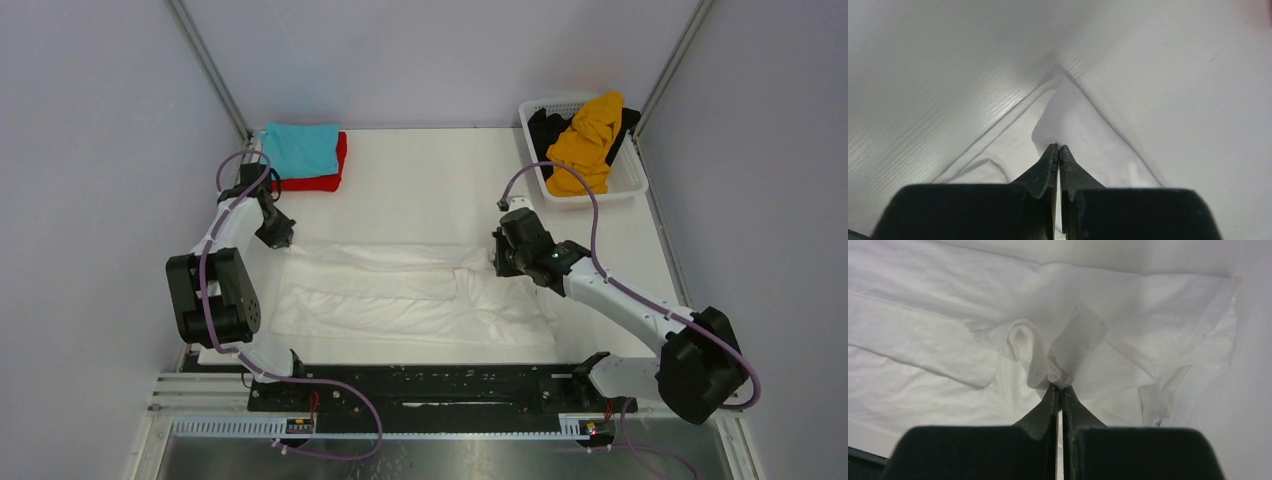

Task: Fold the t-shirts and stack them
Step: Fold the other side of the tshirt into a rectangle

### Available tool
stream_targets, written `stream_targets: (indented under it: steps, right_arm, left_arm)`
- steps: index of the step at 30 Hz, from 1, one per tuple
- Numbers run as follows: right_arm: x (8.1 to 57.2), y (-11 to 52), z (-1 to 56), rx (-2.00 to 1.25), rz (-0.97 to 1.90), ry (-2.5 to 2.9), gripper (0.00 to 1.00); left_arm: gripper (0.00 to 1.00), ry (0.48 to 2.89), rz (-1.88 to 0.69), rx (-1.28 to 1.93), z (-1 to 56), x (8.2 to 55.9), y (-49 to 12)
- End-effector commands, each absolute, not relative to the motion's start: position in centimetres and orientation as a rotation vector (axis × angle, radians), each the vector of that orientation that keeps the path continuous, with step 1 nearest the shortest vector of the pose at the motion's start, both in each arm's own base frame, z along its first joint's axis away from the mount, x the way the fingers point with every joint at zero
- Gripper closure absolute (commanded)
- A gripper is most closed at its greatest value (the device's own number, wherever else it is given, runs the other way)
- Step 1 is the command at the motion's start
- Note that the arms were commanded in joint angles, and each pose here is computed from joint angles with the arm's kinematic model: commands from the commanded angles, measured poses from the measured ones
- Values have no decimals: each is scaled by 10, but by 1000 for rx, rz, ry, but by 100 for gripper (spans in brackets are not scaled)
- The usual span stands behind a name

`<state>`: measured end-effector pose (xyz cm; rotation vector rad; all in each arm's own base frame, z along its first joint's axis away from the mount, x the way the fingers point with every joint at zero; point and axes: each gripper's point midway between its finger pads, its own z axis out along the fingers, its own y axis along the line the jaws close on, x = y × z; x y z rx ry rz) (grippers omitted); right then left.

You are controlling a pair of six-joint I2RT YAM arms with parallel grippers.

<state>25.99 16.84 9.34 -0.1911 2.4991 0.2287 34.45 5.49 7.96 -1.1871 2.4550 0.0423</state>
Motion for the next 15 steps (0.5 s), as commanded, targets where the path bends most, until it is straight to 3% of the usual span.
stream_targets:
  steps: [1, 15]
  right_arm:
    - [245, 170, 104, -158, 287, 2467, 100]
    - [175, 174, 53, -213, 460, 2606, 96]
  left_arm:
    - [100, 2368, 51, -1209, 91, 342, 65]
    - [100, 2379, 93, -1236, 73, 335, 73]
